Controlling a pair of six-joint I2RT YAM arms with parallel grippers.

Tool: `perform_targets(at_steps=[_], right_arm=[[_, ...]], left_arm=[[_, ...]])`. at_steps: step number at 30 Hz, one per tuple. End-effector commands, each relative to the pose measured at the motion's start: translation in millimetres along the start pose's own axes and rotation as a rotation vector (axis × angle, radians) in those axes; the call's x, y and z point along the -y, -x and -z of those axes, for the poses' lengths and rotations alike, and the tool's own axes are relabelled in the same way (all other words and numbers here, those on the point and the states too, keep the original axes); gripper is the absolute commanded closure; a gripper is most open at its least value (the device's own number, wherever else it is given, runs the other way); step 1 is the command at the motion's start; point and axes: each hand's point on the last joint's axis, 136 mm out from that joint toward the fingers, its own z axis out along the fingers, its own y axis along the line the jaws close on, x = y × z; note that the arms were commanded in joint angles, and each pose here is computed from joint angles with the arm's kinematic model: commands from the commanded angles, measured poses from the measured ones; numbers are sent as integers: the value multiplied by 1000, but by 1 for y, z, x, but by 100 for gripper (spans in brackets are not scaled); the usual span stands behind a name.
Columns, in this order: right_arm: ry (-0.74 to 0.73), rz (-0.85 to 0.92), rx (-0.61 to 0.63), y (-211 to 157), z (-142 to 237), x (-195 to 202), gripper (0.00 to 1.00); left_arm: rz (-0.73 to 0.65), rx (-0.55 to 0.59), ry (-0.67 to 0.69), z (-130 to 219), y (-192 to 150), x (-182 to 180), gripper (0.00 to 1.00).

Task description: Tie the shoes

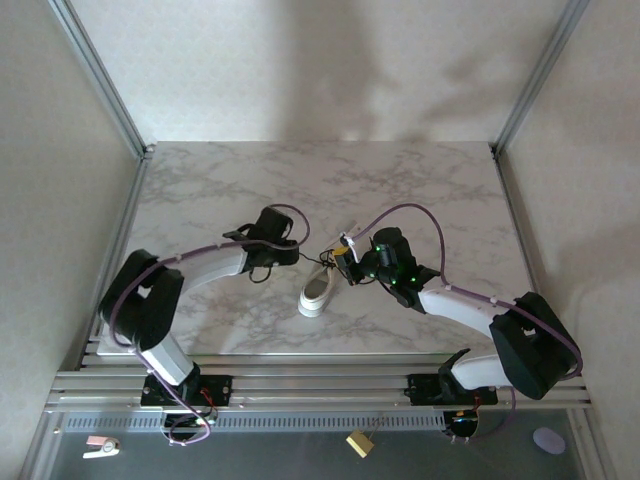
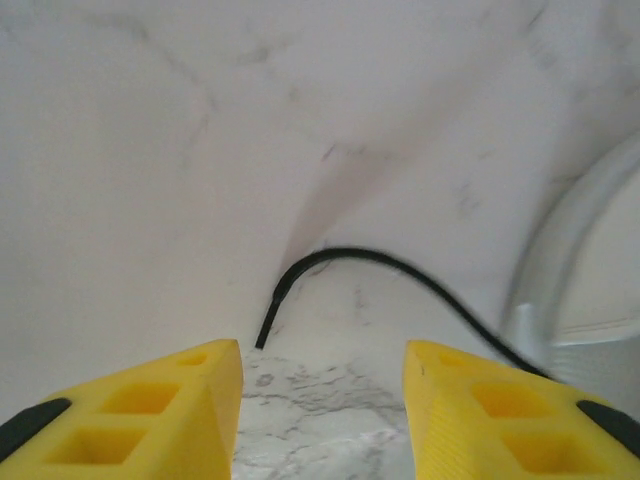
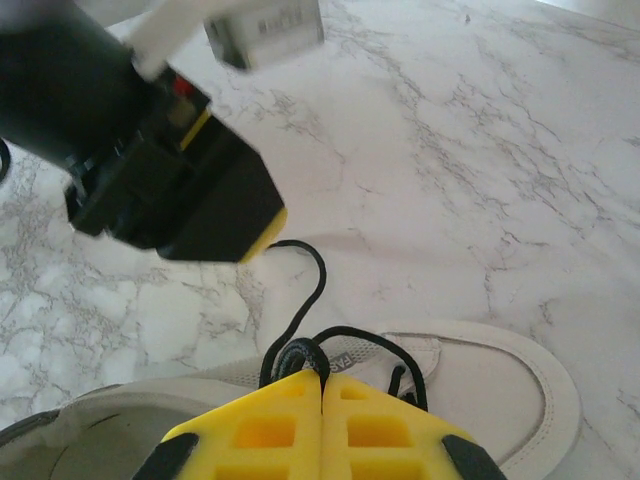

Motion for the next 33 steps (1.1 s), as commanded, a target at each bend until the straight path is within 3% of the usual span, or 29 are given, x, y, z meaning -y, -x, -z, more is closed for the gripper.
perform_targets(at_steps=[1,4,12,26,33], right_arm=[[10,-10,39,6,2,-5,100],[15,-11,61,6,4,-7,100],[11,0,81,0,7,-8,100],[-6,9,71,-2,8,-7,100],[-10,11,68,-3,8,-6,100]], left_arm=[[58,103,-118,23,38,26,48],[80,50,-245,18,40,56,45],[107,-56,-348,-6,25,88,47],[88,-159,-390,-25,6,108,57],[80,-194,-363,-26,-7,101,54]])
